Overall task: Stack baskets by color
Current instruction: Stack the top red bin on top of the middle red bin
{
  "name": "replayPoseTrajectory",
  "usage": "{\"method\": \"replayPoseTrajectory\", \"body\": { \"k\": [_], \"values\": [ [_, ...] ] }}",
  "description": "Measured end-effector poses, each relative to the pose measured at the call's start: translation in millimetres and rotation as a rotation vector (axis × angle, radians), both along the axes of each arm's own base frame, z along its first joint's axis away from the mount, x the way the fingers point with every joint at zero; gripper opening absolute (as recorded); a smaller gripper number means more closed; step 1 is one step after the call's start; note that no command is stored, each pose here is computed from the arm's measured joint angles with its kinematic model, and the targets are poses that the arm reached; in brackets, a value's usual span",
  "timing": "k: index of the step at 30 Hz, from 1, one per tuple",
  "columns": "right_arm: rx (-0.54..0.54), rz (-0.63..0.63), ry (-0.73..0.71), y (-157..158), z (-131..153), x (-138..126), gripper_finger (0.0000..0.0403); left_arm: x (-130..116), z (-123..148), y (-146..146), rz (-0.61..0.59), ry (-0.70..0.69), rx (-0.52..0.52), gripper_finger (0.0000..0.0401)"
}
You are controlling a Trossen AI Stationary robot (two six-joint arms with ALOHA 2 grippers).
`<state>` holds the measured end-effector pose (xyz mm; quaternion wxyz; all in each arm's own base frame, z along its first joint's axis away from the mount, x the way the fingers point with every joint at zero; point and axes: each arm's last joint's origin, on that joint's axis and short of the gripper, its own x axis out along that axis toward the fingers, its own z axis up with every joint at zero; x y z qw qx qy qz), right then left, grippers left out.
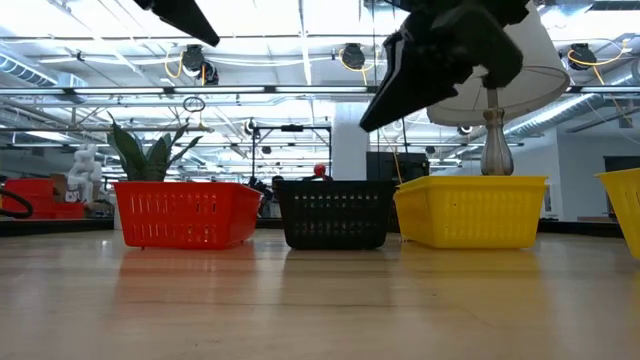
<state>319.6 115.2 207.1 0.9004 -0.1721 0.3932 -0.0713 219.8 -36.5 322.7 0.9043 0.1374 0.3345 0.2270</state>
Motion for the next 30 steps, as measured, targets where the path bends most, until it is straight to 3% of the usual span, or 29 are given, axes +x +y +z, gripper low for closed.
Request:
{"method": "replayPoseTrajectory", "body": {
  "k": [8,17,23,30],
  "values": [
    [0.050,-0.031,-0.013,0.2,23.1,-20.8,0.0013,37.3,-15.0,13.4,-0.052,0.047,0.065,0.0163],
    [0.040,-0.056,-0.088,-1.0,20.4,-55.2,0.0013,78.9,-44.2,60.8,-0.123,0.107,0.028,0.0163],
    [0.094,-0.051,-0.185,-8.6,13.4,-72.9,0.0013,104.6,-72.6,94.7,-0.182,0.104,-0.047,0.0163],
    [0.143,-0.048,-0.269,-13.7,9.5,-83.3,0.0013,118.8,-110.2,116.3,-0.233,0.192,-0.109,0.0163]
  ]
}}
